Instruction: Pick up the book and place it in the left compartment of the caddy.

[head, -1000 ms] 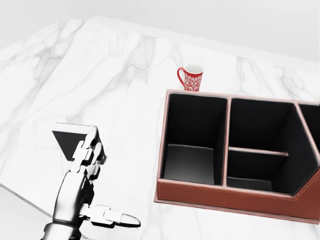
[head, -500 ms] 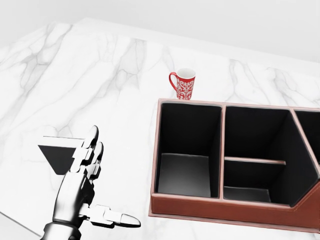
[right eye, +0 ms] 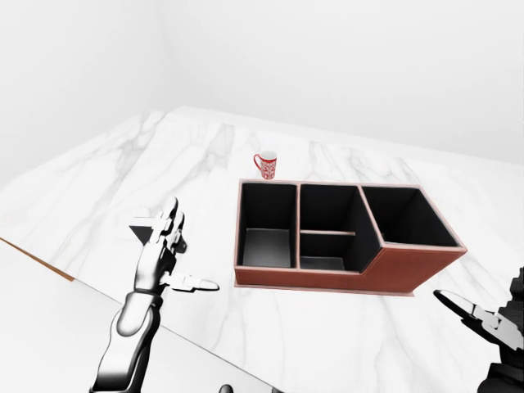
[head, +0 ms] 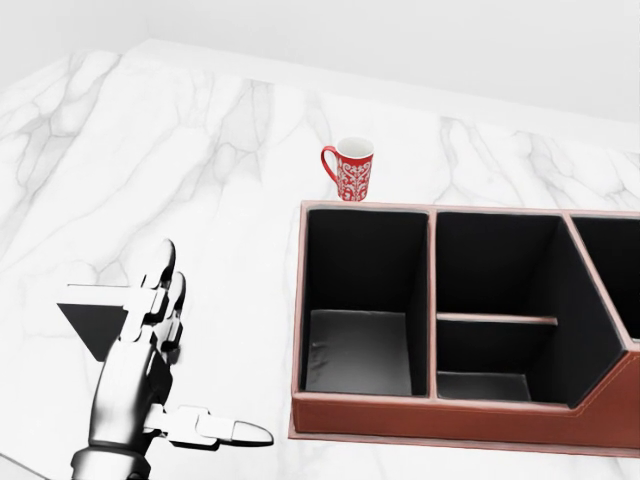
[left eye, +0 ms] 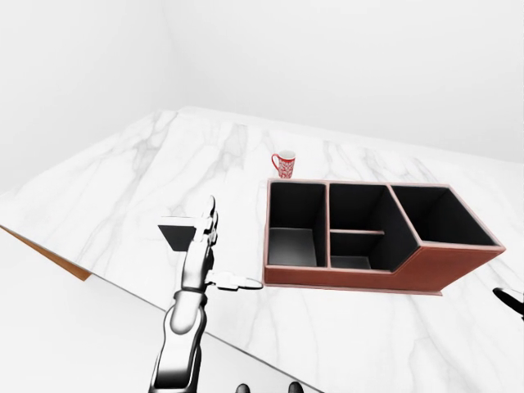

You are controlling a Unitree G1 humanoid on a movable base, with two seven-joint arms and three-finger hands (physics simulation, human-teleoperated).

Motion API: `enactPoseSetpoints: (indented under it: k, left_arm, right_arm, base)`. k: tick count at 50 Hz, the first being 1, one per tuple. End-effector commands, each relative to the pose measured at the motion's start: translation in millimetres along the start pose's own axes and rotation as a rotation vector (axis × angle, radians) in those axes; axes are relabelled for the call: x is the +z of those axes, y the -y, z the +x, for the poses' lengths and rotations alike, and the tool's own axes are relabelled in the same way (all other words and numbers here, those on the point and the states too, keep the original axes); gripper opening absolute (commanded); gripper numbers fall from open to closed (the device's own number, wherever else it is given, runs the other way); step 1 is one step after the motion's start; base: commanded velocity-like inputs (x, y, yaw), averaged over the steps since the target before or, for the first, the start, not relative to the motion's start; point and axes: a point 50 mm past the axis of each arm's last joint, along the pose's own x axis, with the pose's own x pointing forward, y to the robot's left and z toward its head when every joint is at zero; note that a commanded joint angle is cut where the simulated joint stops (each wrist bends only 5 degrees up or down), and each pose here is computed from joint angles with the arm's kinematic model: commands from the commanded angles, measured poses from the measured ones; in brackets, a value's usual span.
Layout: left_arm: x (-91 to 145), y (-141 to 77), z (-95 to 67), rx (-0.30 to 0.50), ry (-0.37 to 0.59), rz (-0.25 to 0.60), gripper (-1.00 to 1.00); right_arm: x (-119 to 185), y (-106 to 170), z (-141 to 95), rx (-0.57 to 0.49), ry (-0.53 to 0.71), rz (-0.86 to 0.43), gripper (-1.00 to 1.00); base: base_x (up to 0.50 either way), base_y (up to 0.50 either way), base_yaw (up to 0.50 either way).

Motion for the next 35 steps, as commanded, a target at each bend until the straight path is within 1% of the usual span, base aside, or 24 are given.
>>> enactPoseSetpoints:
  k: [1, 2, 3, 4, 5, 8, 9, 10, 12, 13, 15, 18, 20, 22, 23, 24, 25, 26, 27, 28, 29, 30, 31, 35]
  left_arm:
    - [13.8, -4.2, -3.4, 0.073, 0.05, 0.114, 1.0]
    - [13.9, -4.2, -3.4, 0.073, 0.05, 0.114, 1.0]
    - [23.8, -6.1, -6.9, 0.109, 0.088, 0.169, 1.0]
    - [24.5, -6.2, -7.1, 0.11, 0.09, 0.172, 1.0]
    - [30.0, -9.9, -7.4, 0.156, 0.113, 0.211, 1.0]
    - [32.2, -10.7, -7.3, 0.151, 0.123, 0.19, 1.0]
    - [35.4, -15.6, -6.5, 0.196, 0.136, 0.247, 1.0]
    - [35.7, -15.9, -6.4, 0.198, 0.137, 0.25, 1.0]
    - [46.5, -18.9, -7.3, 0.213, 0.183, 0.237, 1.0]
    - [52.0, -21.5, -8.7, 0.236, 0.205, 0.209, 1.0]
    - [52.8, -23.2, -8.0, 0.242, 0.196, 0.206, 1.0]
    - [52.6, -26.3, -5.5, 0.25, 0.196, 0.249, 1.0]
    - [54.2, -29.0, -6.7, 0.298, 0.194, 0.315, 1.0]
    - [52.8, -31.9, -5.0, 0.33, 0.178, 0.329, 1.0]
    - [53.4, -32.5, -5.4, 0.343, 0.177, 0.363, 1.0]
    - [56.1, -31.1, -7.0, 0.342, 0.198, 0.381, 1.0]
    - [57.1, -31.2, -8.4, 0.38, 0.196, 0.454, 1.0]
    - [57.1, -31.2, -8.5, 0.382, 0.195, 0.458, 1.0]
    - [63.8, -28.8, -13.2, 0.425, 0.246, 0.57, 1.0]
    - [64.2, -28.5, -13.5, 0.427, 0.249, 0.576, 1.0]
    - [62.7, -26.7, -13.8, 0.455, 0.276, 0.623, 1.0]
    - [62.5, -26.6, -13.7, 0.457, 0.276, 0.625, 1.0]
    - [68.0, -26.0, -17.3, 0.486, 0.276, 0.637, 1.0]
    - [73.1, -29.0, -21.2, 0.55, 0.271, 0.688, 1.0]
  right_arm:
    - [-0.7, -0.6, -1.3, 0.006, -0.004, -0.002, 1.0]
    - [-0.7, -0.6, -1.3, 0.006, -0.004, -0.002, 1.0]
    - [-1.1, -0.6, -0.6, 0.005, -0.005, -0.001, 1.0]
    - [-1.1, -0.6, -0.6, 0.005, -0.005, -0.001, 1.0]
    - [-3.7, -0.6, -0.1, 0.006, -0.015, -0.002, 1.0]
    - [-2.7, -0.7, -0.3, 0.006, -0.011, -0.002, 1.0]
    - [-3.3, -0.5, -0.1, 0.006, -0.014, -0.003, 1.0]
    - [-3.4, -0.5, -0.1, 0.006, -0.014, -0.003, 1.0]
    - [-2.5, -0.3, 0.0, 0.003, -0.011, -0.004, 1.0]
    - [-3.0, -0.3, 0.0, 0.004, -0.013, -0.005, 1.0]
    - [-3.7, -0.1, 0.1, 0.004, -0.016, -0.006, 1.0]
    - [-1.9, -0.1, -0.3, 0.001, -0.009, -0.008, 1.0]
    - [-3.1, 0.2, 0.1, 0.002, -0.013, -0.006, 1.0]
    - [-0.3, 0.1, -0.8, 0.003, -0.003, -0.006, 1.0]
    - [-0.3, 0.1, -0.8, 0.003, -0.003, -0.006, 1.0]
    - [-1.8, 0.0, -0.4, 0.004, -0.008, -0.006, 1.0]
    - [-3.0, 0.0, 0.0, 0.004, -0.012, -0.005, 1.0]
    - [-3.1, 0.0, 0.0, 0.005, -0.013, -0.005, 1.0]
    - [-3.7, -0.1, 0.1, 0.005, -0.015, -0.006, 1.0]
    - [-3.8, -0.1, 0.2, 0.005, -0.016, -0.005, 1.0]
    - [-4.7, -0.1, -0.1, 0.005, -0.02, -0.006, 1.0]
    - [-4.8, -0.1, -0.2, 0.006, -0.021, -0.006, 1.0]
    - [-4.6, 0.0, -0.4, 0.005, -0.02, -0.006, 1.0]
    - [-4.7, -0.1, -0.5, 0.006, -0.021, -0.008, 1.0]
  base:
    - [0.0, 0.0, 0.0]
    - [0.0, 0.0, 0.0]
    - [0.0, 0.0, 0.0]
    - [0.0, 0.0, 0.0]
    - [0.0, 0.0, 0.0]
    - [0.0, 0.0, 0.0]
    - [0.0, 0.0, 0.0]
    - [0.0, 0.0, 0.0]
    - [0.0, 0.0, 0.0]
    - [0.0, 0.0, 0.0]
    - [0.0, 0.0, 0.0]
    - [0.0, 0.0, 0.0]
    - [0.0, 0.0, 0.0]
    - [0.0, 0.0, 0.0]
    - [0.0, 0.0, 0.0]
    - [0.0, 0.0, 0.0]
    - [0.0, 0.0, 0.0]
    - [0.0, 0.0, 0.0]
    - [0.0, 0.0, 0.0]
    - [0.0, 0.0, 0.0]
    - [0.0, 0.0, 0.0]
    - [0.0, 0.0, 0.0]
    - [0.0, 0.0, 0.0]
    - [0.0, 0.0, 0.0]
